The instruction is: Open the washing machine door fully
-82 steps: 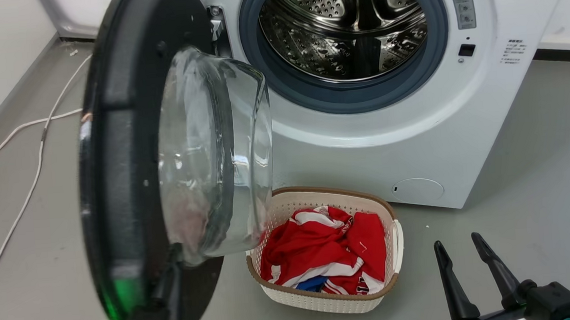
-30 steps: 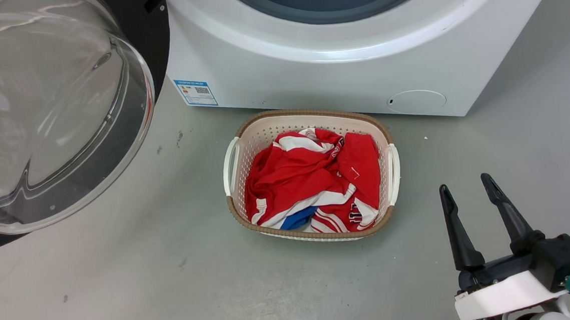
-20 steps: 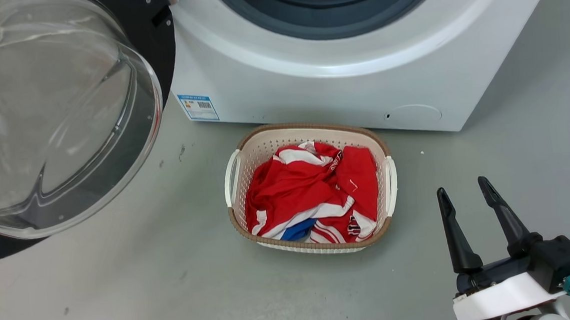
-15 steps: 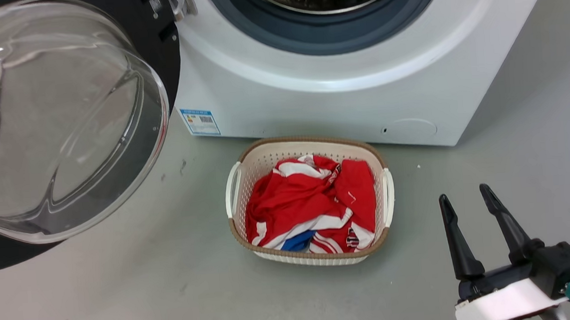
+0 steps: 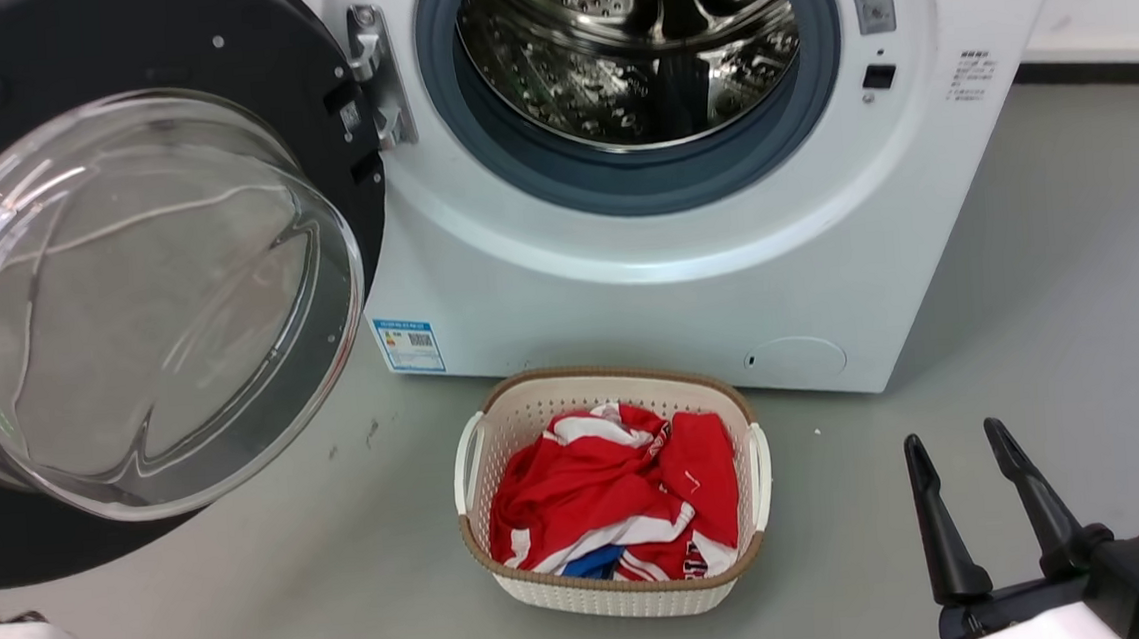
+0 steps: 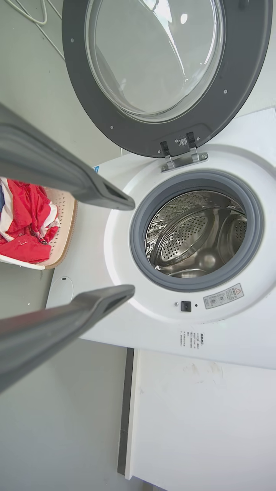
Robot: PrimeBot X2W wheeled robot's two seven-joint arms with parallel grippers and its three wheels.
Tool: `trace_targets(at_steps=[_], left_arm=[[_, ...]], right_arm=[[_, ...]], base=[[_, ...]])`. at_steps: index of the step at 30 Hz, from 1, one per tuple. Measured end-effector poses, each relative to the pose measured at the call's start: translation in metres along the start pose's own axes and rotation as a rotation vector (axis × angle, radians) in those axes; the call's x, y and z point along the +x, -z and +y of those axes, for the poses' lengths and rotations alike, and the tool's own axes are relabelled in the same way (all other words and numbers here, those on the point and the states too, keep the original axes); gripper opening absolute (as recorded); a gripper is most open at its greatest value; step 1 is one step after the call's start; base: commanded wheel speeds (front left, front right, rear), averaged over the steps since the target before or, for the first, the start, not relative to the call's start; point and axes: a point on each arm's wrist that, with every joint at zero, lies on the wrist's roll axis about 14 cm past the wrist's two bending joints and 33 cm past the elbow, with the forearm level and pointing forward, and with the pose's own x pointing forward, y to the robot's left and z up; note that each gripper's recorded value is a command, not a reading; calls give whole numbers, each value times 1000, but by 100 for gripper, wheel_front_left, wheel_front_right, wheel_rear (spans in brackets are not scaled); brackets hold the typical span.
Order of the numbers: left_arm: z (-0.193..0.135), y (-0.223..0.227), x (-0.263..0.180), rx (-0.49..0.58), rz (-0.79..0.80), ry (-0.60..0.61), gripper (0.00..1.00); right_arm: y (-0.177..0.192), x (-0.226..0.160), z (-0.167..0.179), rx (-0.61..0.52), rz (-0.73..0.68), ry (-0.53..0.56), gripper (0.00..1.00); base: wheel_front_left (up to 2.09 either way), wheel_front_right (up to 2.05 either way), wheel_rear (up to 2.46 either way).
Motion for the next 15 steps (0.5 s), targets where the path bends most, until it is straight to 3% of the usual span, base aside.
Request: trace_targets(at_steps=[9, 10, 11, 12, 15], left_arm=[[-67, -26, -32, -36, -88, 149, 0], [-74, -27, -35, -38, -90, 165, 11], [-80, -27, -38, -38, -90, 185, 49], [-87, -27, -40, -45, -88, 203, 100], [-108, -26, -48, -71, -83, 260, 100]], right_arm=[[-19, -14, -8, -13, -49, 35, 100], [-19, -16, -10, -14, -49, 40, 100], [-19, -18, -11, -15, -47, 45, 100], [-19, -20, -11, -15, -49, 47, 100], [-22, -24, -14, -20, -55, 61, 100]], base=[[0, 0, 0], [0, 0, 0], [0, 0, 0], [0, 0, 0], [0, 0, 0]])
